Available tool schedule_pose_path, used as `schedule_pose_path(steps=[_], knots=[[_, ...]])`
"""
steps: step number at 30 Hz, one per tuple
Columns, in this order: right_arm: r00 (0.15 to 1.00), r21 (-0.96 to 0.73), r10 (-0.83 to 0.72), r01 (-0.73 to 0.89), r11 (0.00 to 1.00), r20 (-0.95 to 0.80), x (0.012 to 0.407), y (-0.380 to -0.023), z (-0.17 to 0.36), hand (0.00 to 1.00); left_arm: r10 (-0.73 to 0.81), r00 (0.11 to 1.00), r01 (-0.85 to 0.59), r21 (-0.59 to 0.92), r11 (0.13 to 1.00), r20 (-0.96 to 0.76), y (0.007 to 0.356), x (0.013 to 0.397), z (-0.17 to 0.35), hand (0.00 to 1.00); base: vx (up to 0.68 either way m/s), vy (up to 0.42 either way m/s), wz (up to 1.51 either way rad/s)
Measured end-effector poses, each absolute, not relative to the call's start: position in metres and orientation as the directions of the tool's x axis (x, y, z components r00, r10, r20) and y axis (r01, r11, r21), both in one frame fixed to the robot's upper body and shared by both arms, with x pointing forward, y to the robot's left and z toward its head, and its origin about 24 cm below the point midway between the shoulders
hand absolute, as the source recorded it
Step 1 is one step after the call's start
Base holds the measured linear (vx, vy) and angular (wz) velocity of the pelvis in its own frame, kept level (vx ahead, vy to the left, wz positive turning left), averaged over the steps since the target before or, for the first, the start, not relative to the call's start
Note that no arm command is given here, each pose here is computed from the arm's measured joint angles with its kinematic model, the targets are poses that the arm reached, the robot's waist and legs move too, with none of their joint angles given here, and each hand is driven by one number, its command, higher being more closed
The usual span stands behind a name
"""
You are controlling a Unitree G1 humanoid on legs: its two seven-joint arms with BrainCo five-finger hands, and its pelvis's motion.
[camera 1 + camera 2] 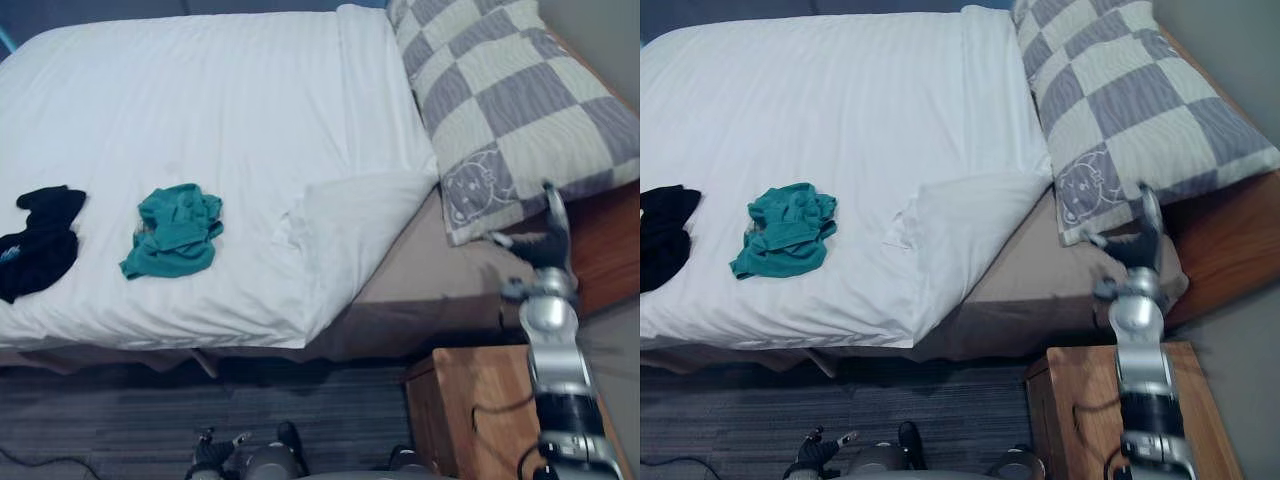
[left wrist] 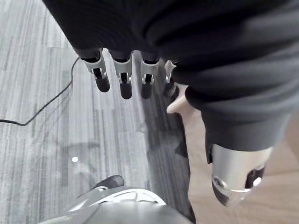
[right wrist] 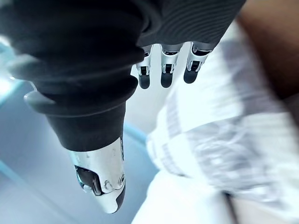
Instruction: Tidy the bed and pick cloth on bed and put in laundry
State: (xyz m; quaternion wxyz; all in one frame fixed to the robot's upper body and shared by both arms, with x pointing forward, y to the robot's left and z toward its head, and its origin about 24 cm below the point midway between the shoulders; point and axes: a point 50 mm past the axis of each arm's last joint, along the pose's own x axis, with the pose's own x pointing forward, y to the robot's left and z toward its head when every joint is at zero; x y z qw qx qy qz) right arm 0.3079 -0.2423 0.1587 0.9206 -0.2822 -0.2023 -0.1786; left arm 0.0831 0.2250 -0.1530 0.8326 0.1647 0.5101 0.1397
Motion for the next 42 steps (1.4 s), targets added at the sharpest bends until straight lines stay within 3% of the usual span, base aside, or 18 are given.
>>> schedule_pose_path(steps=[5, 12, 16, 25, 26, 42], knots=[[0.852, -0.521, -0.114, 0.413, 0.747, 0.511, 0.335, -0.227, 0.187, 0.00, 0.389, 0.463, -0.018, 0.430, 0.902, -0.796, 0.226, 0.086, -0.152, 0.00, -0.02, 0.010, 0.38], [0.839, -0.611, -0.088, 0.459, 0.645, 0.538, 0.348, -0.234, 0.212, 0.00, 0.353, 0.584, 0.032, 0.456, 0.890, -0.731, 0.222, 0.131, -0.139, 0.00, -0.07, 0.048, 0.69], [0.820, -0.611, -0.060, 0.471, 0.636, 0.569, 0.352, -0.227, 0.227, 0.00, 0.335, 0.632, 0.027, 0.452, 0.892, -0.699, 0.218, 0.152, -0.132, 0.00, -0.02, -0.121, 0.93], [0.876, -0.643, -0.003, 0.357, 0.677, 0.483, 0.365, -0.199, 0.204, 0.00, 0.315, 0.662, 0.045, 0.455, 0.889, -0.680, 0.212, 0.153, -0.131, 0.00, 0.04, -0.044, 0.00], [0.880, -0.651, 0.003, 0.350, 0.673, 0.476, 0.368, -0.197, 0.204, 1.00, 0.310, 0.672, 0.046, 0.455, 0.889, -0.673, 0.210, 0.155, -0.130, 0.00, 0.01, 0.040, -0.14], [0.889, -0.685, -0.087, 0.406, 0.606, 0.450, 0.392, -0.216, 0.221, 1.00, 0.256, 0.780, 0.054, 0.469, 0.882, -0.571, 0.194, 0.208, -0.108, 0.00, -0.02, -0.003, -0.04]])
